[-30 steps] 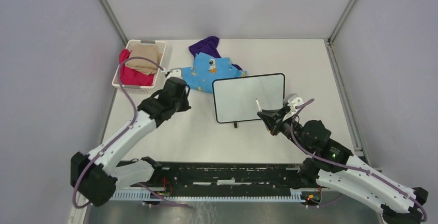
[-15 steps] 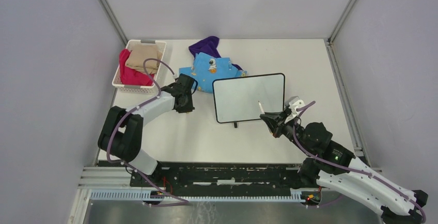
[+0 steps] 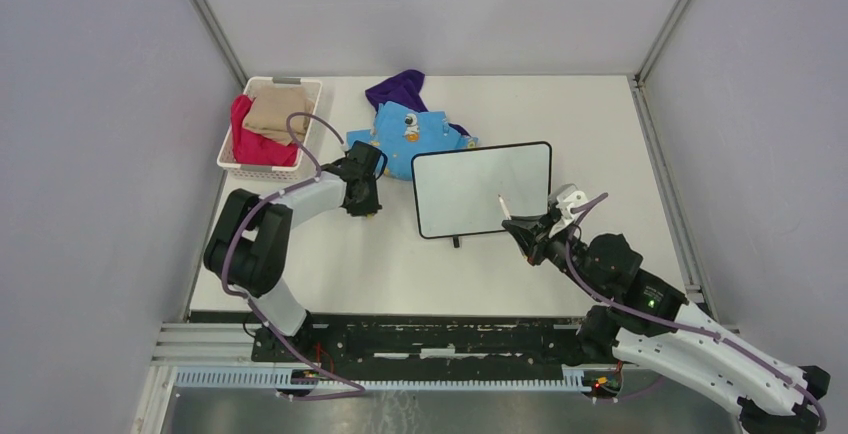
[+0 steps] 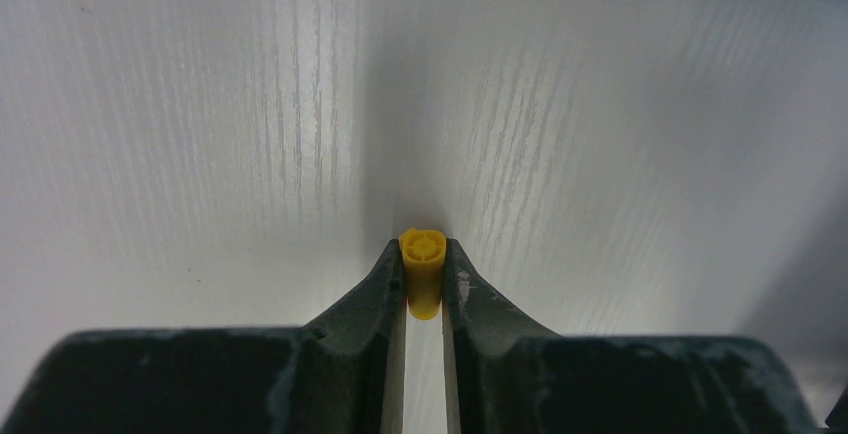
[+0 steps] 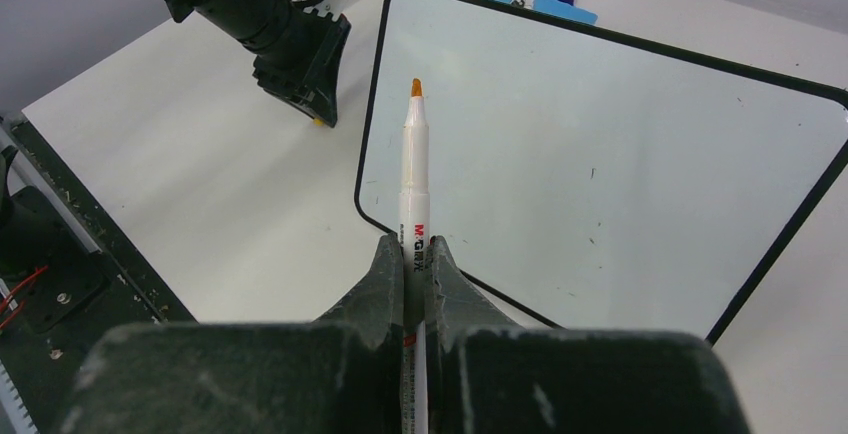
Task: Write a sentence on the whiteboard
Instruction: Place the pen cap at the center of the board.
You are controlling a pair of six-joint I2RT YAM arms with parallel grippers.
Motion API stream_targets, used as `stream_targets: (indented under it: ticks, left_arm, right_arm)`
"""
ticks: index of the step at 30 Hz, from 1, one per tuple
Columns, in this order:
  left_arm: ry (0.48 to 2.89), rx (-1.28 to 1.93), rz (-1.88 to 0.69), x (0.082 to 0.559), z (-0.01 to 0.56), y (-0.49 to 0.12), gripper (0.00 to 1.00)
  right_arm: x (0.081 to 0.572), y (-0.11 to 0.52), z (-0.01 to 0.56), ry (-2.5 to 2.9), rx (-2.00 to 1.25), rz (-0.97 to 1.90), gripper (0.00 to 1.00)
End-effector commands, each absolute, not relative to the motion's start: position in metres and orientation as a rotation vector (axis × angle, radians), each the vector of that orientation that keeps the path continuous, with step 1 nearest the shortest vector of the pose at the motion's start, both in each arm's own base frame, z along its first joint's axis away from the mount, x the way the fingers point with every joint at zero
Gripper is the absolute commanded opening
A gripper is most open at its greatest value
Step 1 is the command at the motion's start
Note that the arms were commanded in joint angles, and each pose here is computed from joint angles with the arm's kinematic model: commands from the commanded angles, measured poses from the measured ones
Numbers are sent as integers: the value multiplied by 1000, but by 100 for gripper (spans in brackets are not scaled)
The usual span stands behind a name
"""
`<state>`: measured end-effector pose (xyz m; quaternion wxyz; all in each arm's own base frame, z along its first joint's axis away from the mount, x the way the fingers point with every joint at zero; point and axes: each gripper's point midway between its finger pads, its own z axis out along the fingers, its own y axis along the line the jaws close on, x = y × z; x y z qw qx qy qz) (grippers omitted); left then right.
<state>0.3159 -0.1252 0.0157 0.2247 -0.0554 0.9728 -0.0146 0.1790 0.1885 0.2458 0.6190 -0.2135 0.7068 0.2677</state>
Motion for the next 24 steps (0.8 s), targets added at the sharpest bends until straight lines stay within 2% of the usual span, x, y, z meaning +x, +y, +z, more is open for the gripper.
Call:
stream_targets:
  ticks: [1, 18, 24]
  left_arm:
    - [2716, -153, -50, 317, 2, -127, 13]
    - [2727, -142, -31, 315, 0, -125, 27]
    - [2729, -143, -32, 315, -1, -125, 29]
  right_arm:
    - [180, 190, 277, 1551, -471, 642, 0]
    - [181, 190, 277, 1556, -471, 635, 0]
    - [181, 190, 274, 1563, -470, 637, 0]
